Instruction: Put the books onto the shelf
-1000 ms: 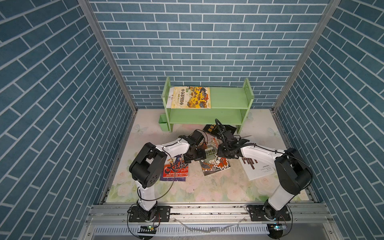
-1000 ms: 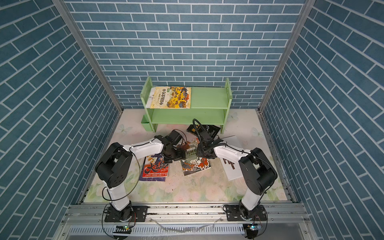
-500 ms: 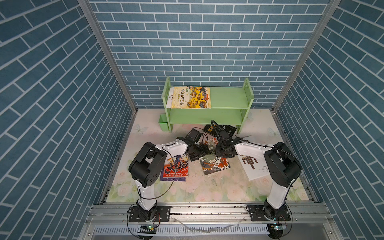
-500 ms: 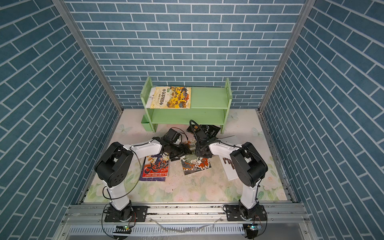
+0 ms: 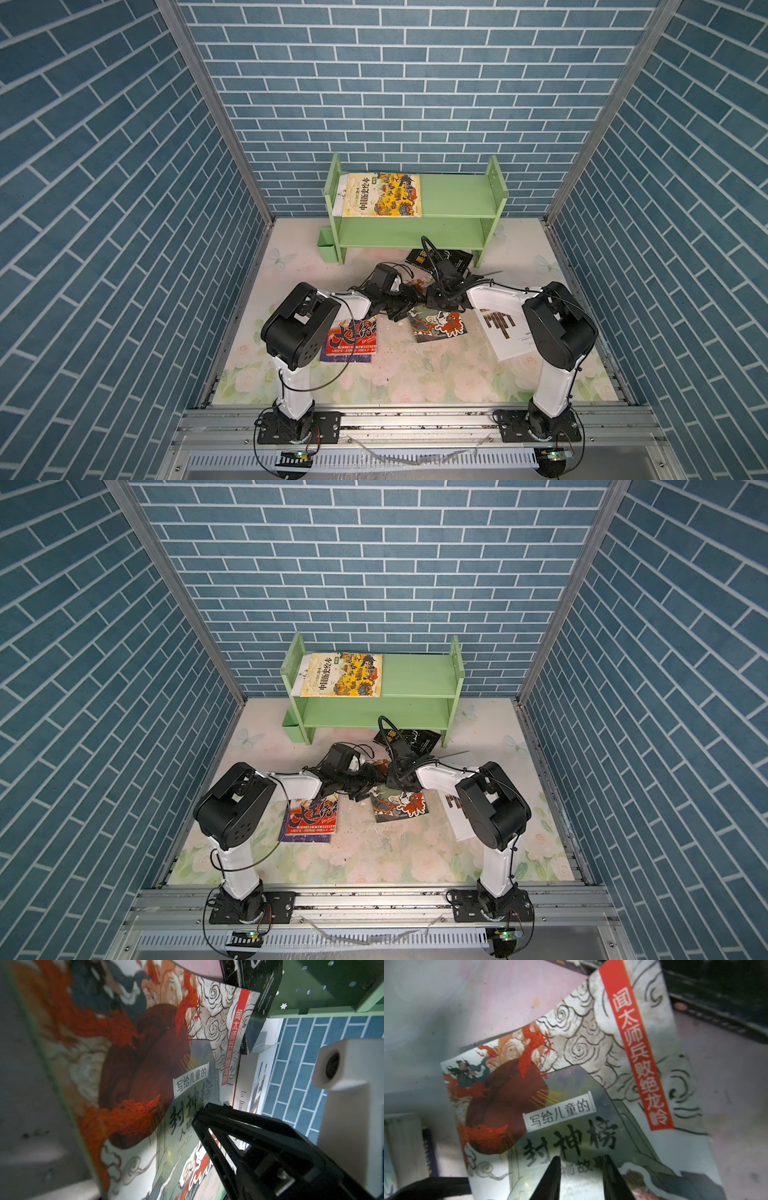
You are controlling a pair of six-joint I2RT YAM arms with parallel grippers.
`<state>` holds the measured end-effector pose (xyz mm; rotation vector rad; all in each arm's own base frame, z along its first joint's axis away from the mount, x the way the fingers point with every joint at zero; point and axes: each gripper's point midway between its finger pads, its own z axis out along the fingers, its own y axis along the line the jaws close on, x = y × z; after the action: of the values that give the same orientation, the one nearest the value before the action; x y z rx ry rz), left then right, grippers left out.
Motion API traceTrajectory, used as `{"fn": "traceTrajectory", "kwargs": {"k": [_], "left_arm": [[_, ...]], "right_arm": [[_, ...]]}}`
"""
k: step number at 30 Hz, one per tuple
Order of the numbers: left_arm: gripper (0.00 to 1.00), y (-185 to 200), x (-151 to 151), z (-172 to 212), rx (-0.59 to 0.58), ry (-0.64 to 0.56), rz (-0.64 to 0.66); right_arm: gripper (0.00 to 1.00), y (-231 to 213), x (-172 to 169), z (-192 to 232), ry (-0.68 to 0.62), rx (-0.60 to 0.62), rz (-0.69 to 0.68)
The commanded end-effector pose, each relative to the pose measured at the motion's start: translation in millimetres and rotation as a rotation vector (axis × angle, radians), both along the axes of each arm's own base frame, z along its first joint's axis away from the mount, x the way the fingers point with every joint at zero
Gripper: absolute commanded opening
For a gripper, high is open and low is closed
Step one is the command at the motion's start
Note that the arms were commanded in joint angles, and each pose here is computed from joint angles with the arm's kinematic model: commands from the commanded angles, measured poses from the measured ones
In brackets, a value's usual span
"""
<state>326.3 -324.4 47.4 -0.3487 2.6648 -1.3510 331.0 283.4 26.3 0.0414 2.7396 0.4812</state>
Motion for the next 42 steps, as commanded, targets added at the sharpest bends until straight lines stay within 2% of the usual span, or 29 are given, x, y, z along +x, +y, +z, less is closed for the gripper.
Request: {"fn": "traceTrajectory", "kwargs": {"k": [1, 6, 13, 18, 24, 30, 33, 36, 39, 42], "left_arm": [[0.69, -10, 7, 25, -0.078, -0.060, 0.003], [0.46, -9, 12, 42, -0.042, -0.101, -0.005], [0.13, 8, 8, 55, 0.112, -0.096, -0.026], [0.00, 9, 6, 57, 0.131, -0.084, -0.037], [0.00, -2, 8, 86, 0.073, -0.110, -0.077], [0.00, -8, -11, 147, 0.069, -0.187, -0.281], [0.00, -12, -41, 188, -0.024, -0.266, -0.450], [0.00, -5, -68, 230, -0.082, -0.358, -0.550], [0.00, 4, -84, 271, -0.105, -0.457, -0.588], [0.00, 7, -84, 318, -0.136, -0.583, -0.575]], "right_arm": [[0.35, -20, -53, -62, 0.242, -0.089, 0.028], [0.34, -21, -56, -58, 0.244, -0.074, 0.018], [0.35, -27, -42, -19, 0.183, -0.005, -0.020], [0.36, -33, -16, 32, 0.073, 0.086, -0.072], [0.38, -36, 5, 85, -0.027, 0.146, -0.105], [0.40, -43, 16, 133, -0.125, 0.178, -0.137], [0.40, -51, 21, 165, -0.195, 0.201, -0.160], [0.42, -64, 27, 203, -0.282, 0.236, -0.200], [0.49, -81, 30, 249, -0.394, 0.273, -0.246], [0.57, -95, 30, 300, -0.524, 0.308, -0.278]]}}
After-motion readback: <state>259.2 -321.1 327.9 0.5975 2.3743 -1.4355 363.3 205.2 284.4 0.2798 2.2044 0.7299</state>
